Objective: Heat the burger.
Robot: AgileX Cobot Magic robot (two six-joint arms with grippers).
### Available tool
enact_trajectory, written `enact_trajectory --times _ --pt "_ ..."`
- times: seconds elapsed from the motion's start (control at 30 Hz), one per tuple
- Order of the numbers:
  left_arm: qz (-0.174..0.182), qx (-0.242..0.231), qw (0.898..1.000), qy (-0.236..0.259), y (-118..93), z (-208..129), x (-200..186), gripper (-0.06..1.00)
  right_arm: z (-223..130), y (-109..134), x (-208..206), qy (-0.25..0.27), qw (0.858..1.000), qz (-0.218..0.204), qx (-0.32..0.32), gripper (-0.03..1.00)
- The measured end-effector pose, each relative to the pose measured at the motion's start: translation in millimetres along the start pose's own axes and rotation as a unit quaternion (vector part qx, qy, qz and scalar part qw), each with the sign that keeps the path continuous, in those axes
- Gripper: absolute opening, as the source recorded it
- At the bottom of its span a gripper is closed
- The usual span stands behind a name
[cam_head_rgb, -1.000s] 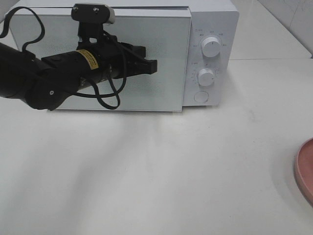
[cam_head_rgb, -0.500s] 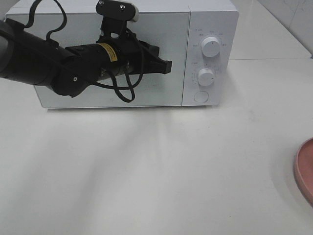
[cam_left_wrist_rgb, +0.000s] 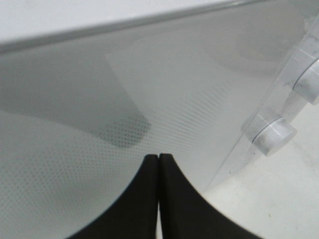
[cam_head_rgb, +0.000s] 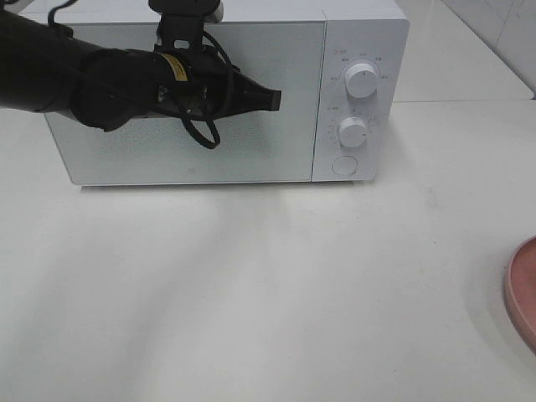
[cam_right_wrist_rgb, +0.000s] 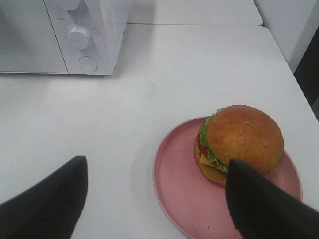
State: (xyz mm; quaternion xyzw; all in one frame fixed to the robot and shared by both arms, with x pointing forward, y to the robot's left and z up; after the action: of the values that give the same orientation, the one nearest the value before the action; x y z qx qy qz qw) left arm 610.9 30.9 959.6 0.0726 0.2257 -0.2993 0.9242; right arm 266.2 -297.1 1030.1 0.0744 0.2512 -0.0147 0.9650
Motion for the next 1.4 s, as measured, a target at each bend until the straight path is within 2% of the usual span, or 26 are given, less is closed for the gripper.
enact_trajectory --times 0.17,0.23,0.27,0.3,0.33,0.37,0.4,0.43,0.47,0.5,0.53,0.57,0.63,0.73,0.77,0.8,0.83,0.87,0.9,0.93,1.0,1.1,1.17,1.3,1.33,1.4 --pt "-0.011 0.006 0.999 0.034 -10.8 -3.8 -15.4 0.00 0.0 0.0 0.0 0.000 1.000 0.000 0.000 0.76" --pt "-0.019 0.011 0.997 0.076 -18.0 -10.3 -27.7 0.00 0.0 0.0 0.0 0.000 1.000 0.000 0.000 0.76" --pt "-0.019 0.011 0.997 0.076 -18.0 -10.3 -27.7 0.00 0.0 0.0 0.0 0.000 1.000 0.000 0.000 0.76" --pt "-0.021 0.011 0.993 0.113 -19.5 -15.8 -35.8 0.02 0.0 0.0 0.0 0.000 1.000 0.000 0.000 0.76" --pt "-0.021 0.010 0.988 0.152 -19.2 -20.8 -44.9 0.09 0.0 0.0 0.0 0.000 1.000 0.000 0.000 0.76" --pt "-0.021 0.010 0.988 0.152 -19.2 -20.8 -44.9 0.09 0.0 0.0 0.0 0.000 1.000 0.000 0.000 0.76" --pt "-0.021 0.010 0.984 0.175 -19.1 -24.4 -49.7 0.16 0.0 0.0 0.0 0.000 1.000 0.000 0.000 0.76" --pt "-0.021 0.010 0.975 0.220 -18.8 -32.6 -58.4 0.40 0.0 0.0 0.0 0.000 1.000 0.000 0.000 0.76" --pt "-0.021 0.010 0.975 0.220 -18.8 -32.6 -58.4 0.40 0.0 0.0 0.0 0.000 1.000 0.000 0.000 0.76" --pt "-0.020 0.007 0.971 0.238 -18.6 -36.5 -61.5 0.52 0.0 0.0 0.0 0.000 1.000 0.000 0.000 0.76" --pt "-0.017 -0.001 0.960 0.281 -18.3 -45.4 -68.8 0.80 0.0 0.0 0.0 0.000 1.000 0.000 0.000 0.76" --pt "-0.017 -0.001 0.960 0.281 -18.3 -45.4 -68.8 0.80 0.0 0.0 0.0 0.000 1.000 0.000 0.000 0.76" --pt "-0.014 -0.004 0.944 0.330 -17.8 -55.5 -77.7 0.94 0.0 0.0 0.0 0.000 1.000 0.000 0.000 0.76" --pt "-0.014 -0.004 0.939 0.342 -17.6 -58.0 -80.2 0.96 0.0 0.0 0.0 0.000 1.000 0.000 0.000 0.76" --pt "-0.012 -0.004 0.928 0.372 -17.4 -64.0 -86.0 0.97 0.0 0.0 0.0 0.000 1.000 0.000 0.000 0.76" --pt "-0.012 -0.004 0.923 0.385 -17.2 -66.7 -88.6 0.97 0.0 0.0 0.0 0.000 1.000 0.000 0.000 0.76" --pt "-0.012 -0.004 0.923 0.385 -17.2 -66.7 -88.6 0.97 0.0 0.0 0.0 0.000 1.000 0.000 0.000 0.76" --pt "-0.011 -0.002 0.909 0.416 -16.6 -72.6 -95.1 0.97 0.0 0.0 0.0 0.000 1.000 0.000 0.000 0.76" --pt "-0.009 0.001 0.902 0.432 -15.9 -75.7 -98.7 0.97 0.0 0.0 0.0 0.000 1.000 0.000 0.000 0.76" --pt "-0.009 0.001 0.902 0.432 -15.9 -75.7 -98.7 0.97 0.0 0.0 0.0 0.000 1.000 0.000 0.000 0.76" --pt "0.003 0.013 0.881 0.474 -8.2 -81.6 -110.2 0.97 0.0 0.0 0.0 0.000 1.000 0.000 0.000 0.76" --pt "0.015 -0.001 0.875 0.483 4.3 -77.6 -120.8 0.97 0.0 0.0 0.0 0.000 1.000 0.000 0.000 0.76" --pt "0.020 -0.009 0.876 0.482 10.0 -74.5 -125.5 0.97 0.0 0.0 0.0 0.000 1.000 0.000 0.000 0.76" --pt "0.035 -0.049 0.887 0.457 37.2 -55.1 -151.5 0.97 0.0 0.0 0.0 0.000 1.000 0.000 0.000 0.76" --pt "0.035 -0.049 0.887 0.457 37.2 -55.1 -151.5 0.97 0.0 0.0 0.0 0.000 1.000 0.000 0.000 0.76" --pt "0.044 -0.077 0.897 0.434 57.2 -44.2 -169.2 0.97 0.0 0.0 0.0 0.000 1.000 0.000 0.000 0.76"
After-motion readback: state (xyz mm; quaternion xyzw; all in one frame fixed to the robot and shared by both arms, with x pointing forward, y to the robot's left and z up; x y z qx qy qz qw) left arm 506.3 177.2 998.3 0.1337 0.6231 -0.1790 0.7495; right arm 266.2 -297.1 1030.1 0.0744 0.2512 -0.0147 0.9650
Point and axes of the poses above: a point on each arm's last joint axis where the gripper is mounted, x pointing out along that axis toward the gripper, y along the wrist's bending axis when the last joint is at zero, z = x × y, the point moved 4 cm from there along x, pointing out along that axis toward the gripper, and after that the axes turned 7 degrees about x, right-handed, at the moved point
